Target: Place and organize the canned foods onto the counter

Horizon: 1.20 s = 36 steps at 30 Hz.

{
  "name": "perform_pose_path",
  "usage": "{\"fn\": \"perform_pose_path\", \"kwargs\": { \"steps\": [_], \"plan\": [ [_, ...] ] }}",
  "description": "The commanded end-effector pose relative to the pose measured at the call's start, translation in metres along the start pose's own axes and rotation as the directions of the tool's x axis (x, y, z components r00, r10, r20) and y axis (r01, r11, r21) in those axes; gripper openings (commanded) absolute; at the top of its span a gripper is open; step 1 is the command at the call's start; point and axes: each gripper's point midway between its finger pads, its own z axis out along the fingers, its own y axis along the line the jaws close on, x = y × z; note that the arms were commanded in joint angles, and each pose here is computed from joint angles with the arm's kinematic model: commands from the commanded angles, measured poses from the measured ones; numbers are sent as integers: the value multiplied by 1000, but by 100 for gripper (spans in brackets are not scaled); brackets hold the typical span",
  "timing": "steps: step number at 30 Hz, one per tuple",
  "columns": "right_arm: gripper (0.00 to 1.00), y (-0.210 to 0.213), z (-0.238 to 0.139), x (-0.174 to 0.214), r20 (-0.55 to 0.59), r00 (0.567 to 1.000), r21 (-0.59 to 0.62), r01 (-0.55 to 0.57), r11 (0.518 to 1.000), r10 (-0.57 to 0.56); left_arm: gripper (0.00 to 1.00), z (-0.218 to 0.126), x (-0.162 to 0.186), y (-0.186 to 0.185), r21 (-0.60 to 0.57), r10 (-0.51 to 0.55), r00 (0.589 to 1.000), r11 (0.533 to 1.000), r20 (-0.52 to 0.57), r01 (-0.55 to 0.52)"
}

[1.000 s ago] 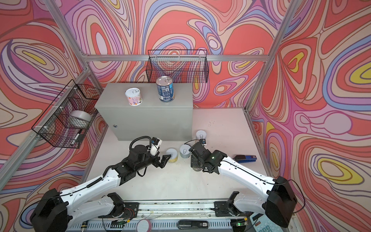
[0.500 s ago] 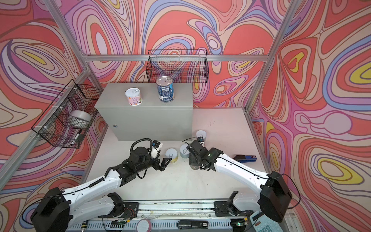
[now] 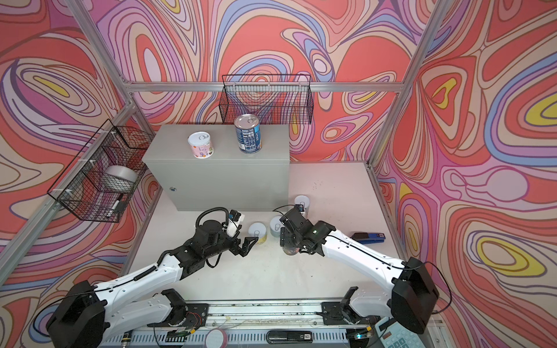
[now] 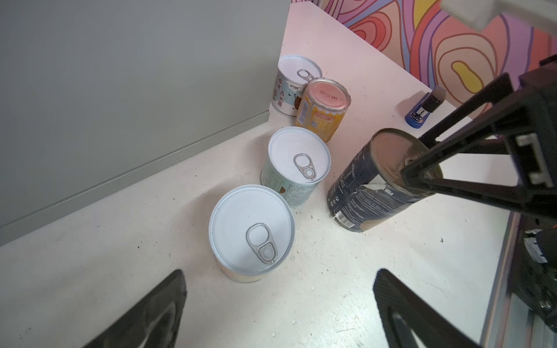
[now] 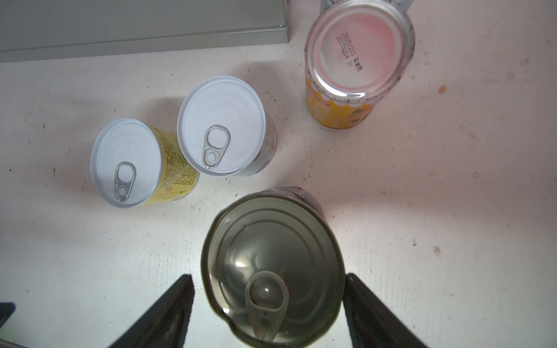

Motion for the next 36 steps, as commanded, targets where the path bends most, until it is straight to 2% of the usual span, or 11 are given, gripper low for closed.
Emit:
{"fn": "perform_pose_path", "kwargs": {
  "steps": [1, 5, 13, 17, 36],
  "plan": [
    [80, 7, -1, -10, 19, 1000, -11, -3, 1000, 3, 100, -1, -5, -6, 31, -4, 1000, 1000, 25, 3],
    [81, 0, 4, -10, 9, 1000, 43, 14, 999, -14, 100, -1, -5, -6, 30, -5, 1000, 1000, 25, 4],
    [82, 2, 9, -14, 16, 999, 61, 30, 998, -31, 100, 0, -4, -5, 23, -5, 1000, 1000, 22, 5],
    [83, -7, 13, -12, -1, 999, 119, 36, 992, -36, 100, 0, -4, -5, 22, -11, 1000, 1000, 21, 11],
    [86, -10, 25, -3, -22, 1000, 128, 11, 992, -8, 100, -1, -4, -1, 1, -31, 999, 1000, 32, 31]
  ]
}}
